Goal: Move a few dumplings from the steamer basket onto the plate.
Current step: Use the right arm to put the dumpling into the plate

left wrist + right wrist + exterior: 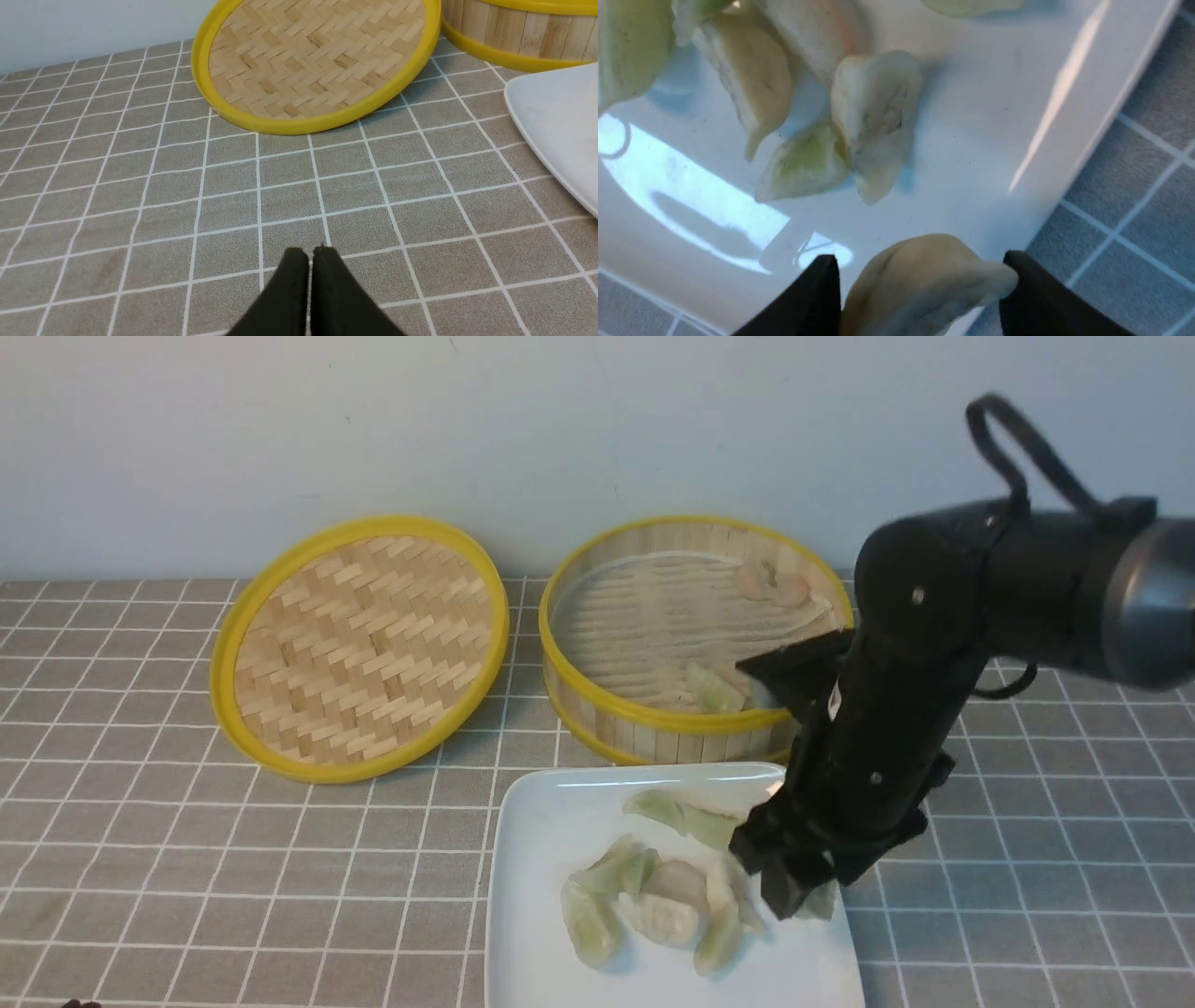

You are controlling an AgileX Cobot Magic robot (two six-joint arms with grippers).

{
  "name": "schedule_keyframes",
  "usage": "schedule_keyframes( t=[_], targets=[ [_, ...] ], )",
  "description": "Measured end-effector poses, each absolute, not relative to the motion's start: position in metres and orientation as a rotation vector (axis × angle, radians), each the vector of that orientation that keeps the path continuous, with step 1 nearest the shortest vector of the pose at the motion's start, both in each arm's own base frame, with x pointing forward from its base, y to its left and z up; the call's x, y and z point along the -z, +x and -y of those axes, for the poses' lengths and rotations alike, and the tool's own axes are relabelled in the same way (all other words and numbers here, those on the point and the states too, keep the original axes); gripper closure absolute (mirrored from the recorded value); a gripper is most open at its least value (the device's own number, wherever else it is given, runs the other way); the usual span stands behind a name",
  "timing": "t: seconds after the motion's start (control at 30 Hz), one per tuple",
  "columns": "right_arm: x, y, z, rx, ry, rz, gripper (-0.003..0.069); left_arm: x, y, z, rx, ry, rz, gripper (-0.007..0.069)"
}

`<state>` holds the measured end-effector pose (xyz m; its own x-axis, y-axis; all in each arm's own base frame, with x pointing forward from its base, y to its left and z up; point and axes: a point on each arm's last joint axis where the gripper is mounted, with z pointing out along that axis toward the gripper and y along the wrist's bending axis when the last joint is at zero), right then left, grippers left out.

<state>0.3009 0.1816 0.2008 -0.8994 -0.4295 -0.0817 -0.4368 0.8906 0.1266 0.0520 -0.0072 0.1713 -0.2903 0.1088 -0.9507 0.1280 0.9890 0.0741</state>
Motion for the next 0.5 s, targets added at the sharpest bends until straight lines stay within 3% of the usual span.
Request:
schedule_keyframes(
  t=[0.27,0.37,0.43,0.5],
  targets=[
    [-0.183,0.310,-0.187,-0.228,-0.666,-2.964,0.0245,-0.171,0.052,0.007,0.019,0.171,-1.869,0.0630],
    [-0.186,0.313,-0.189,-0.232,-0.651,-2.953,0.0195,-0.171,0.052,0.007,0.019,0.171,-1.869,0.0630],
    [-0.193,0.318,-0.192,-0.236,-0.643,-2.932,0.0101,-0.171,0.052,0.007,0.019,0.171,-1.869,0.0630],
    [-0.201,0.321,-0.194,-0.243,-0.636,-2.925,0.0062,-0.171,0.052,0.007,0.019,0.171,-1.869,0.0630]
  ],
)
